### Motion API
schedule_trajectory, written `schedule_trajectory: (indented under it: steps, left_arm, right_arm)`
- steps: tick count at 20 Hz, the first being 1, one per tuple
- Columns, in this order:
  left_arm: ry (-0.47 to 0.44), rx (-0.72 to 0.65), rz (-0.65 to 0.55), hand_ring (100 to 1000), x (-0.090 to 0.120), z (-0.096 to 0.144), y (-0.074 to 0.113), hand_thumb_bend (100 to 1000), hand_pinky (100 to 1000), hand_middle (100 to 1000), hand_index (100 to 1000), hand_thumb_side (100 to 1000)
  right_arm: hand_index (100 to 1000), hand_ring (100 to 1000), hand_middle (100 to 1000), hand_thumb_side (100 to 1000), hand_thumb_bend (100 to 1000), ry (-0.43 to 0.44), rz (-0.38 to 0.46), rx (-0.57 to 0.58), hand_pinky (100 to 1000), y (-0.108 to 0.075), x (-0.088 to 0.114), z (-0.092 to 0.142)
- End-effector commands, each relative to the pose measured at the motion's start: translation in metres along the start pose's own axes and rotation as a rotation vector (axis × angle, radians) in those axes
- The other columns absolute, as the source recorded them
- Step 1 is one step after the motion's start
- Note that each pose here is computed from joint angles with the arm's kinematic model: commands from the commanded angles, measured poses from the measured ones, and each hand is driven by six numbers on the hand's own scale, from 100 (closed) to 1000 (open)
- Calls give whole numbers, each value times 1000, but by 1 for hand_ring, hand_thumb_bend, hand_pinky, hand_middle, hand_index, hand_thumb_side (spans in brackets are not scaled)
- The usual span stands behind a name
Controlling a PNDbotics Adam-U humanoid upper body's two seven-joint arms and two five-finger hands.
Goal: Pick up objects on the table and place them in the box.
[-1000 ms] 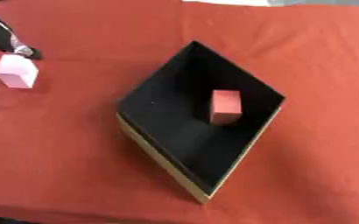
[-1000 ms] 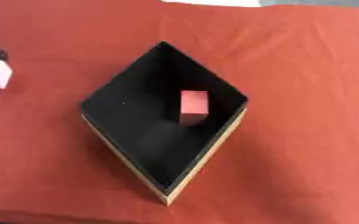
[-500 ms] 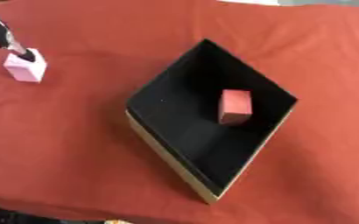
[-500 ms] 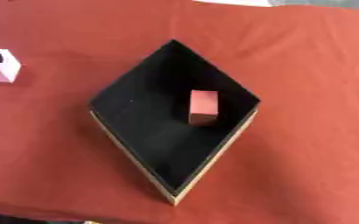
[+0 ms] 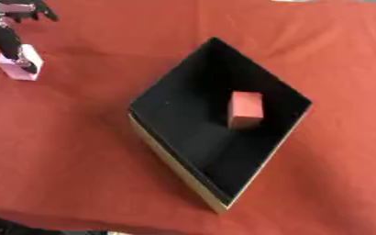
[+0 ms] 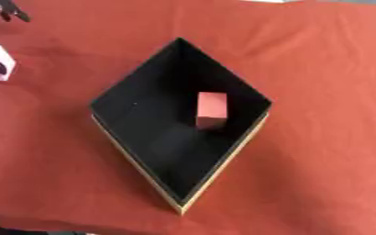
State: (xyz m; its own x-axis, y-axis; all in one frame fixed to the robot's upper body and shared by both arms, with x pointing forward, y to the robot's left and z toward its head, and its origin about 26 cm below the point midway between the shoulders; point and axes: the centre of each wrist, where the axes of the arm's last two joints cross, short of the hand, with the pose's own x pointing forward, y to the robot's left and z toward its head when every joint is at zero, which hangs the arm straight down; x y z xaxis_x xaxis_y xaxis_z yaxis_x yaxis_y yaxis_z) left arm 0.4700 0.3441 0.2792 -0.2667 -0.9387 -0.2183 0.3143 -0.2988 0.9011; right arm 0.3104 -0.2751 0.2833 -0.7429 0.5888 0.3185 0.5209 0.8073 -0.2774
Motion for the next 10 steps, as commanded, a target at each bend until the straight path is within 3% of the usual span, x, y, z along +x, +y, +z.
schedule_trajectory:
  steps: [1, 3, 7, 10]
  left_arm:
    - [14, 26, 5, 843, -6, 5, 10, 652, 688, 897, 940, 100]
    - [-2, 33, 21, 832, -5, 5, 12, 606, 674, 894, 940, 100]
    - [-8, 60, 29, 847, -5, 12, 22, 622, 707, 899, 943, 138]
    - [-13, 109, 43, 843, -5, 21, 32, 546, 700, 898, 947, 177]
  right_arm:
    - [799, 649, 536, 664, 100, -31, 6, -8, 812, -6, 6, -6]
    - [799, 648, 536, 664, 100, -30, 6, -9, 812, -6, 5, -7]
    - [799, 648, 535, 663, 100, -28, 9, -8, 813, -6, 5, -6]
    - [799, 648, 535, 664, 100, -26, 11, -7, 813, -7, 5, -6]
